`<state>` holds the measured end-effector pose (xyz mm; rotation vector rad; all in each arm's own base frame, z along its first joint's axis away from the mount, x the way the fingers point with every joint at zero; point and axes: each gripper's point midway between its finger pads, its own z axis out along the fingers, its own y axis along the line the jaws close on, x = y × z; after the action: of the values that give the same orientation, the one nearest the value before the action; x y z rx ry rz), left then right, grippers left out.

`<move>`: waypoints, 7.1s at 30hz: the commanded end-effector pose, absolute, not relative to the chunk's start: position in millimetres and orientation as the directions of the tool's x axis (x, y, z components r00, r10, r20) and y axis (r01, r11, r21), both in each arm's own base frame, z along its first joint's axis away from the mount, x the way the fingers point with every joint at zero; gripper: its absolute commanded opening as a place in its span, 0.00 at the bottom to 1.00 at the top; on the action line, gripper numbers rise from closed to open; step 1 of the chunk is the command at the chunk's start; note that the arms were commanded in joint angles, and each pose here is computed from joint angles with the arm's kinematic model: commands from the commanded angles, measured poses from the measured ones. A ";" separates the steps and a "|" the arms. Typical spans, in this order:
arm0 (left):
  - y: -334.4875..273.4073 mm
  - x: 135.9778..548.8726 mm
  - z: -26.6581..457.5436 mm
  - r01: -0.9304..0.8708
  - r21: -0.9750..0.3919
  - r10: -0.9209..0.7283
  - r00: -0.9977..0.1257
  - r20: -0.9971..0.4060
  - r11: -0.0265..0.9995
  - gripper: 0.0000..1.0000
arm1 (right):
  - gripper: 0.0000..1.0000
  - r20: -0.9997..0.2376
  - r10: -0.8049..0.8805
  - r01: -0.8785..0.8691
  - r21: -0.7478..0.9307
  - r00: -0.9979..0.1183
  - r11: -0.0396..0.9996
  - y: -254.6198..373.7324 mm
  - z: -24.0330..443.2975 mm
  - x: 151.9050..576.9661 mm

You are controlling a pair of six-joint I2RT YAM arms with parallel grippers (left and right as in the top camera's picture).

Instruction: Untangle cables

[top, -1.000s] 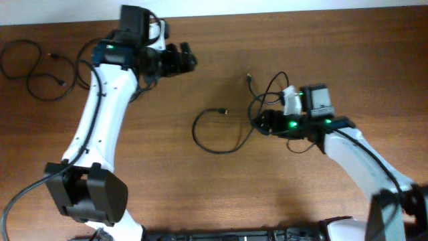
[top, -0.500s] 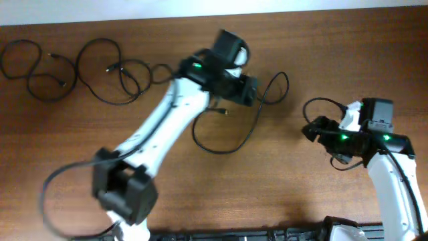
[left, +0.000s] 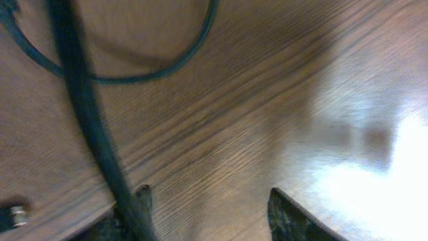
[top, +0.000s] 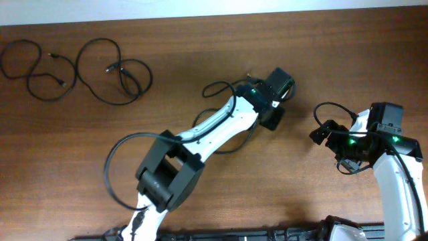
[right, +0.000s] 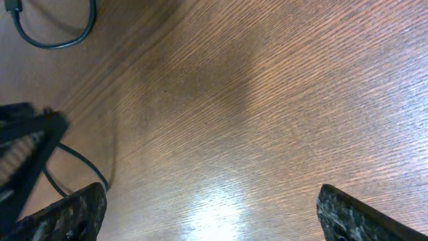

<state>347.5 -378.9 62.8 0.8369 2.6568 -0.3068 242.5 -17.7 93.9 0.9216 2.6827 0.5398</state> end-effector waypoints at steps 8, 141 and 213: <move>-390.1 376.4 108.7 0.573 -0.095 0.471 -0.747 -0.469 0.814 0.00 | 0.99 -0.144 0.626 0.529 0.413 -0.766 0.742 -21.7 98.0 243.9; 125.7 380.0 221.4 -0.882 -0.393 -0.956 -0.175 -0.237 0.259 0.99 | 0.99 -0.144 0.626 0.529 0.413 -0.766 0.742 -21.7 98.0 243.9; 70.8 28.8 376.4 -0.526 -0.304 -0.478 -0.231 -0.848 0.794 0.99 | 0.99 -0.144 0.626 0.529 0.413 -0.766 0.742 -21.7 98.0 243.9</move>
<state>58.2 66.7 373.2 -0.7611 1.9771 0.0751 242.1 -18.7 94.0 0.9217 2.6822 0.5302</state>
